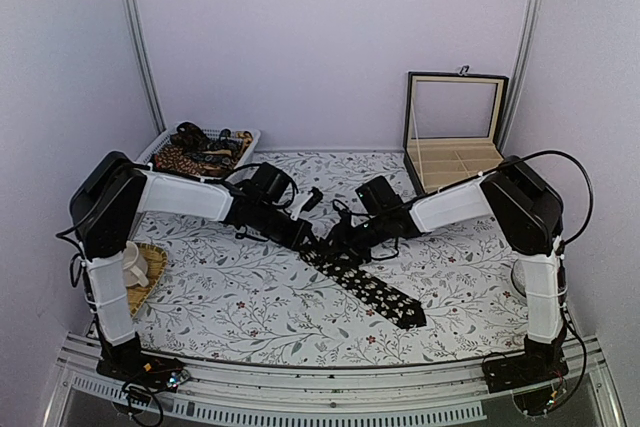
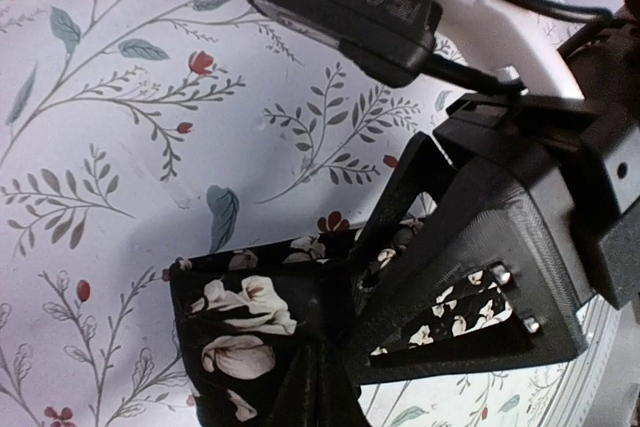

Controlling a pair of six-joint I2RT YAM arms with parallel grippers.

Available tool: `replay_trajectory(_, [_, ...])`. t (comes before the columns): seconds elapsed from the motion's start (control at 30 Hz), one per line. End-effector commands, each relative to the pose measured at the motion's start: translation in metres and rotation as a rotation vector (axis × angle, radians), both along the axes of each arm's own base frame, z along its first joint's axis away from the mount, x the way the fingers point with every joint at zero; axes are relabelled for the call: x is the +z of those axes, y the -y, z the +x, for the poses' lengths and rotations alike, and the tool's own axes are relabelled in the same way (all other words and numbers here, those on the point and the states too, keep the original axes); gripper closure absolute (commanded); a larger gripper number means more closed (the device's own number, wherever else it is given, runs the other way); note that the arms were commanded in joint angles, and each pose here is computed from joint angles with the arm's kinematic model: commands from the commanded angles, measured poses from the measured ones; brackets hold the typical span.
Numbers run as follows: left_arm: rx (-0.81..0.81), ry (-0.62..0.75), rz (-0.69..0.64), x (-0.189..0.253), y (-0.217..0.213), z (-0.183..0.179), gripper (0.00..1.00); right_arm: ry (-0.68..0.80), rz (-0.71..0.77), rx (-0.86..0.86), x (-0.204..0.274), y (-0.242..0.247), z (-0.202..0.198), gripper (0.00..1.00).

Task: Roll the ties
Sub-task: Roll the tie at the center of the board.

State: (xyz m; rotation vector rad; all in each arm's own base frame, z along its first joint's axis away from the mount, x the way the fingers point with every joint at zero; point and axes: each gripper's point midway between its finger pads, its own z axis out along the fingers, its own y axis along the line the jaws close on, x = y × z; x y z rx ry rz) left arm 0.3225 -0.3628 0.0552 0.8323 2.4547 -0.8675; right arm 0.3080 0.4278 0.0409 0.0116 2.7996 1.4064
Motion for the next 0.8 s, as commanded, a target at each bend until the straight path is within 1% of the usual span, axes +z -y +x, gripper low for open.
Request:
replay_trajectory(0.0, [-0.059,-0.045,-0.014,-0.014,0.017,-0.017,1.00,0.007,0.042,-0.007,0.003,-0.001,-0.003,0.59])
replay_trajectory(0.17, [-0.063,-0.046,-0.013,-0.015,0.020,-0.018,1.00,0.033,0.081,-0.010,0.022,-0.004,-0.001,0.58])
replay_trajectory(0.4, [-0.055,-0.045,0.006,-0.020,0.019,-0.018,1.00,0.032,0.106,-0.013,0.023,-0.002,-0.005,0.59])
replay_trajectory(0.47, [-0.056,-0.045,0.001,-0.019,0.020,-0.018,1.00,0.030,0.103,-0.017,0.020,-0.002,-0.004,0.62])
replay_trajectory(0.53, [-0.055,-0.042,0.000,-0.017,0.020,-0.018,1.00,0.025,0.090,-0.026,0.014,-0.001,-0.002,0.68])
replay_trajectory(0.6, [-0.054,-0.039,-0.002,-0.015,0.020,-0.018,1.00,0.021,0.080,-0.035,0.008,0.000,-0.002,0.70])
replay_trajectory(0.7, [-0.038,-0.021,0.000,-0.011,0.017,-0.017,1.00,0.023,0.102,-0.043,0.007,0.001,-0.003,0.69])
replay_trajectory(0.77, [-0.025,0.012,-0.023,0.004,0.016,-0.015,1.00,0.027,0.108,-0.065,0.009,0.005,-0.002,0.65])
